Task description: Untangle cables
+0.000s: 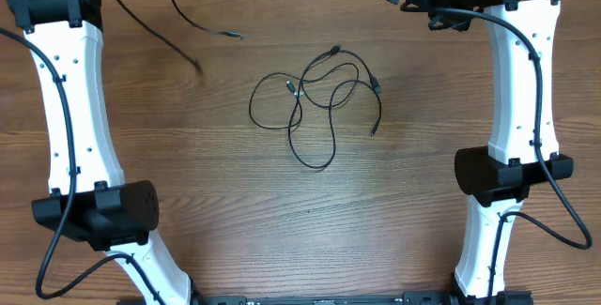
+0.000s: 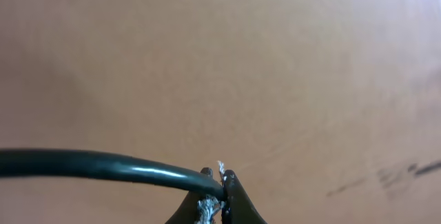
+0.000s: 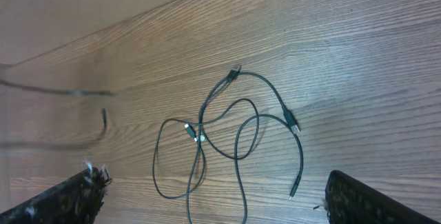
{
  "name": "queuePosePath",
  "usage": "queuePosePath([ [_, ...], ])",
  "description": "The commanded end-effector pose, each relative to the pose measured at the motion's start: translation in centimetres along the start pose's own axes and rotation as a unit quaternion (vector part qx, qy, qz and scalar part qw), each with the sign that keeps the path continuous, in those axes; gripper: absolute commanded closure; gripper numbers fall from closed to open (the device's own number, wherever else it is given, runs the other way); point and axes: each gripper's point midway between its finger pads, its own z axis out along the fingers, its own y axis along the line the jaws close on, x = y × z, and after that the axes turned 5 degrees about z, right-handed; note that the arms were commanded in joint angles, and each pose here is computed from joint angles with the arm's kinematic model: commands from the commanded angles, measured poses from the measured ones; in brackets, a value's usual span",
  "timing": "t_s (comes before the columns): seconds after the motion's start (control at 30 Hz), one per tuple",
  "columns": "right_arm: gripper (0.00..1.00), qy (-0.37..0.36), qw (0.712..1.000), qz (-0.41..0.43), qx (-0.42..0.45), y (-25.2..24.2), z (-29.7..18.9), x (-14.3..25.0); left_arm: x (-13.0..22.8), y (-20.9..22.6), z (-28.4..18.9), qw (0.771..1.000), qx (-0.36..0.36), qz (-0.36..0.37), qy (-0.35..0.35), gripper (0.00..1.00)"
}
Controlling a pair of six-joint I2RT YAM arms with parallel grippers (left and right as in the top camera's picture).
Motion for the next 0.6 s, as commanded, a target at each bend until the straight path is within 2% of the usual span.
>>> queuePosePath([
  [0.0, 0.00, -0.002, 1.000, -0.010, -0.008, 0.6, -0.6, 0.2, 1.5, 3.5, 2.6, 0.995, -0.029, -0.093, 0.004, 0.96],
  [0.17, 0.00, 0.003, 1.000, -0.008, -0.005, 0.4, -0.6, 0.4, 2.4, 10.6, 5.1, 0.990, -0.094, -0.105, -0.006, 0.96],
  [0.3, 0.00, 0.007, 1.000, -0.007, -0.003, 0.3, -0.6, 0.7, 1.7, 18.7, 5.8, 0.981, -0.152, -0.120, -0.015, 0.96],
  [0.47, 0.00, 0.007, 1.000, -0.007, -0.003, 0.3, -0.6, 0.7, -3.1, 27.5, 3.1, 0.966, -0.210, -0.138, -0.054, 0.96],
  [0.57, 0.00, 0.007, 1.000, -0.007, -0.003, 0.3, -0.6, 0.7, -6.0, 30.2, 1.0, 0.963, -0.231, -0.117, -0.075, 0.96],
])
